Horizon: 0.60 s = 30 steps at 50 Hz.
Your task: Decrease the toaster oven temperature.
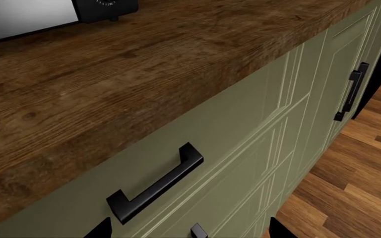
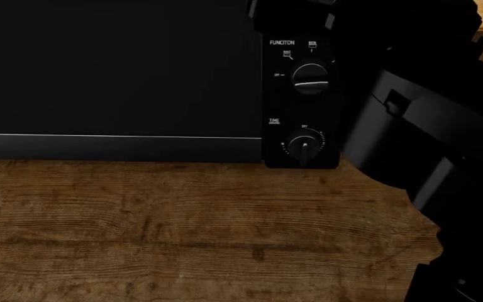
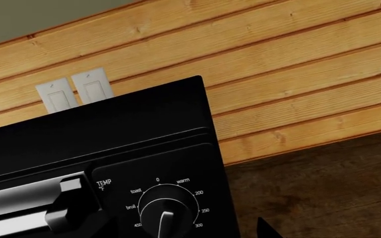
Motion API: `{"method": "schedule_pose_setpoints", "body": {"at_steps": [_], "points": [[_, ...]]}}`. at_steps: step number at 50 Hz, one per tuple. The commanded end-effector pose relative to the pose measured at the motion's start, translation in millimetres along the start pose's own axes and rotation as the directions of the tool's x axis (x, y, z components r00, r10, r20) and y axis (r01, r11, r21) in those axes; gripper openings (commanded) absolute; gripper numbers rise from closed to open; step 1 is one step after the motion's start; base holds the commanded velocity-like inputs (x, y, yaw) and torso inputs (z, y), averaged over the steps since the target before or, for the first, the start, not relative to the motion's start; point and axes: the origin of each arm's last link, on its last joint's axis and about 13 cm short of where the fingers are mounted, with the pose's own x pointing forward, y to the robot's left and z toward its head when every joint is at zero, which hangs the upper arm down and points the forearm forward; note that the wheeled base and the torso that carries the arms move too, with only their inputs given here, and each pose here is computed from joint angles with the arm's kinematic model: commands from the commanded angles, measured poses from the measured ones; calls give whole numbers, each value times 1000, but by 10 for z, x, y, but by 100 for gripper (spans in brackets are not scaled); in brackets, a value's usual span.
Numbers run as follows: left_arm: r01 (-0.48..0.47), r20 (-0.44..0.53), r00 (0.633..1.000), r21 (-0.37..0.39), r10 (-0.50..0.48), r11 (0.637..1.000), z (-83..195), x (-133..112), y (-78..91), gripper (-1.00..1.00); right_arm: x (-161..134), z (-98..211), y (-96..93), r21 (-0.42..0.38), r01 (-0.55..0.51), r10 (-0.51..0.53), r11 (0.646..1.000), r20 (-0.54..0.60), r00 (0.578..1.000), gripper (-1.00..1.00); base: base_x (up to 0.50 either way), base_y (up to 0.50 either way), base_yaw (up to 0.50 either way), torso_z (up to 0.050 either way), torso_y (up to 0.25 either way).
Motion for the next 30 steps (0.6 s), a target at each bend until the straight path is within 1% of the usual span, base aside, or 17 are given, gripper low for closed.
{"method": "schedule_pose_setpoints", "body": {"at_steps": [1,12,30], "points": [[-24,24,999,16,24,1000,17,29,21,100,75,-30,16,37,-27,27,999,-1,1000,100,0,0,0,0,0],[-24,21,999,17,24,1000,18,27,19,100,155,-69,0,53,-27,28,998,-15,999,100,0,0,0,0,0],[-26,20,999,15,26,1000,11,32,28,100,222,-131,34,68,-52,54,996,-36,998,100,0,0,0,0,0]]}}
